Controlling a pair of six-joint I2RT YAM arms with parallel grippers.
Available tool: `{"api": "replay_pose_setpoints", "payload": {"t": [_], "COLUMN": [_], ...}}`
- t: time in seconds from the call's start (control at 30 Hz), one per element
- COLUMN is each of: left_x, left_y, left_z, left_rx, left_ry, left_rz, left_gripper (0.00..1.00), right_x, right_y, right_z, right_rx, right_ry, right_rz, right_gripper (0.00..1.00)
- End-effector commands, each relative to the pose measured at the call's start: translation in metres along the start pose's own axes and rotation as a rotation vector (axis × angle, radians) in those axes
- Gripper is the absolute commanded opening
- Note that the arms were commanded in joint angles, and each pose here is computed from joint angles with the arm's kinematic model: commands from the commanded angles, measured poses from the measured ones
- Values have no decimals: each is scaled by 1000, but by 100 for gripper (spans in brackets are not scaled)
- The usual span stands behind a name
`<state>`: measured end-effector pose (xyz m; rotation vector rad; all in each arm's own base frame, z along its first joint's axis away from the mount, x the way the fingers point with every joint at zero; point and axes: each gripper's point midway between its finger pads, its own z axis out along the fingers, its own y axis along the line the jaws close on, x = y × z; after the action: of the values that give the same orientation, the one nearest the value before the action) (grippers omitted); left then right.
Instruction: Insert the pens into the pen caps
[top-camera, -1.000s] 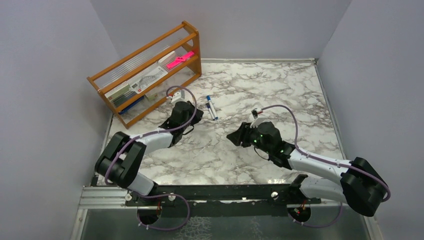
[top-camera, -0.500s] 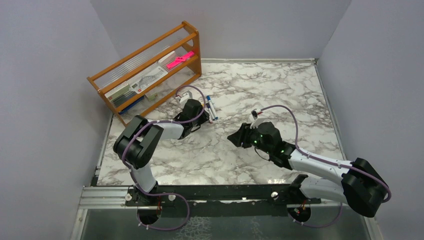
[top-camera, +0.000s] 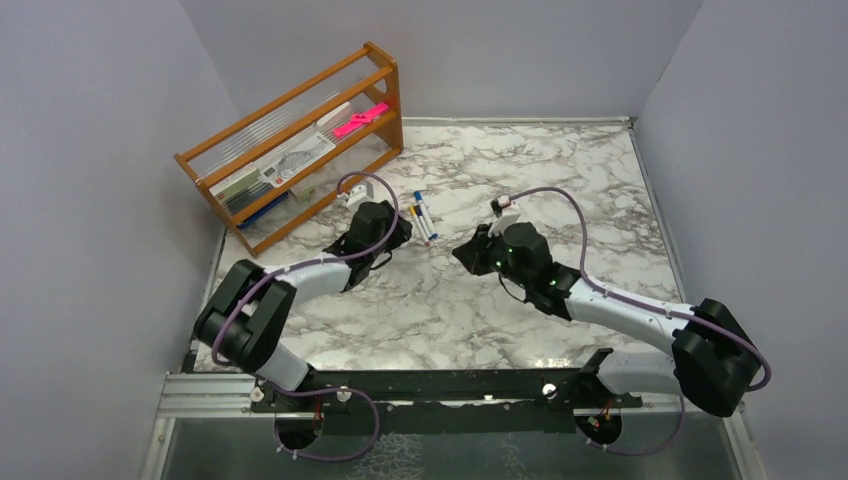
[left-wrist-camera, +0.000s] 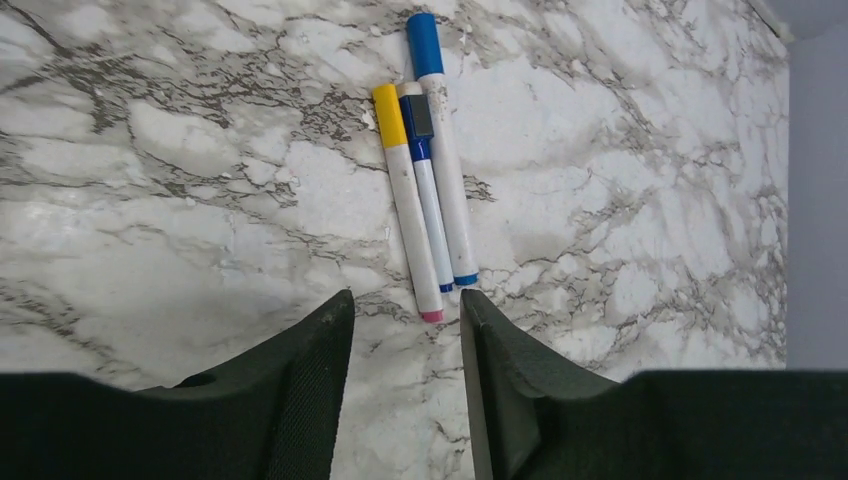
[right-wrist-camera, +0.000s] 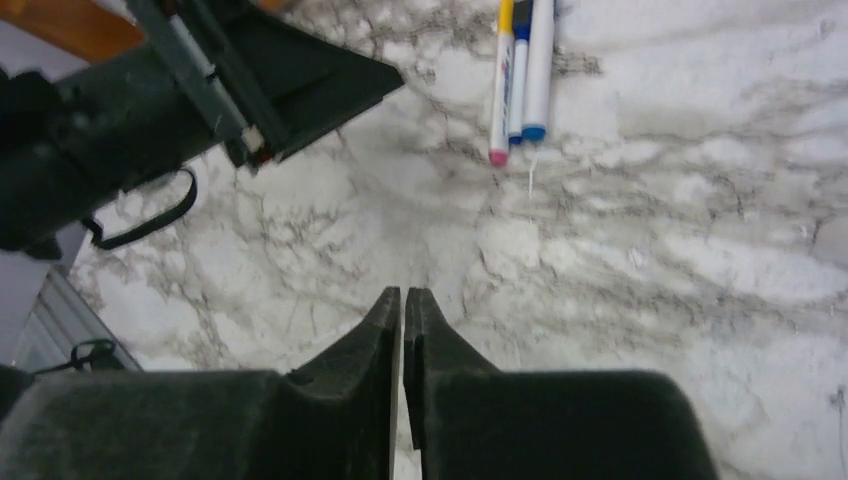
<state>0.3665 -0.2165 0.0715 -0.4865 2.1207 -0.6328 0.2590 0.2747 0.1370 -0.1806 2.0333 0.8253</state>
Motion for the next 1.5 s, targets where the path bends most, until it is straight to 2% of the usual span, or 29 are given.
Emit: {"api": "replay_pose_setpoints", "payload": {"t": [0.0, 0.07, 0.13, 0.17, 0.27, 0.3, 0.33, 0.37, 0.43, 0.5, 0.57, 0.6, 0.73, 0.93, 1.17, 1.3, 1.47], "left_x": [-23, -30, -34, -36, -39, -39, -40, -40, -42, -50, -57, -59, -58, -51, -52, -52, -59], "left_y": [-1, 0, 2, 2, 2, 2, 0, -1, -1, -3, -4, -3, 1, 9, 10, 11, 12], "left_z": [-34, -49, -63, -71, -91, -98, -105, -112, -125, -139, -150, -155, -160, -160, -164, -164, -161], "left_rx": [24, 29, 34, 37, 65, 76, 92, 111, 138, 164, 174, 171, 154, 140, 143, 140, 95], "left_ry": [-91, -113, -124, -129, -130, -127, -128, -128, -149, -190, -219, -226, -211, -198, -207, -208, -200], "left_rz": [65, 93, 127, 144, 205, 219, 234, 252, 254, 251, 255, 258, 267, 260, 237, 240, 318], "left_gripper": [39, 27, 12, 1, 0, 0, 6, 18, 45, 70, 83, 85, 87, 88, 88, 84, 83], "right_x": [-33, -35, -31, -25, -17, -15, -14, -14, -16, -21, -25, -26, -22, -26, -27, -28, -30], "right_y": [2, 3, 4, 3, 6, 7, 8, 9, 12, 13, 13, 13, 15, 29, 20, 18, 15], "right_z": [20, 34, 48, 57, 69, 71, 73, 74, 76, 81, 86, 87, 86, 76, 67, 59, 47], "right_rx": [40, 38, 37, 38, 17, 7, -6, -16, -34, -23, 11, 21, 17, -67, -21, -12, -7], "right_ry": [-62, -46, -6, 23, 61, 63, 64, 60, 54, 56, 85, 102, 160, 105, 98, 85, 71], "right_rz": [-109, -141, -163, -172, -172, -174, -178, -189, -211, -217, -220, -220, -234, -213, -204, -207, -232], "right_gripper": [1, 1, 1, 1, 1, 6, 18, 35, 53, 60, 63, 63, 62, 61, 62, 62, 59]}}
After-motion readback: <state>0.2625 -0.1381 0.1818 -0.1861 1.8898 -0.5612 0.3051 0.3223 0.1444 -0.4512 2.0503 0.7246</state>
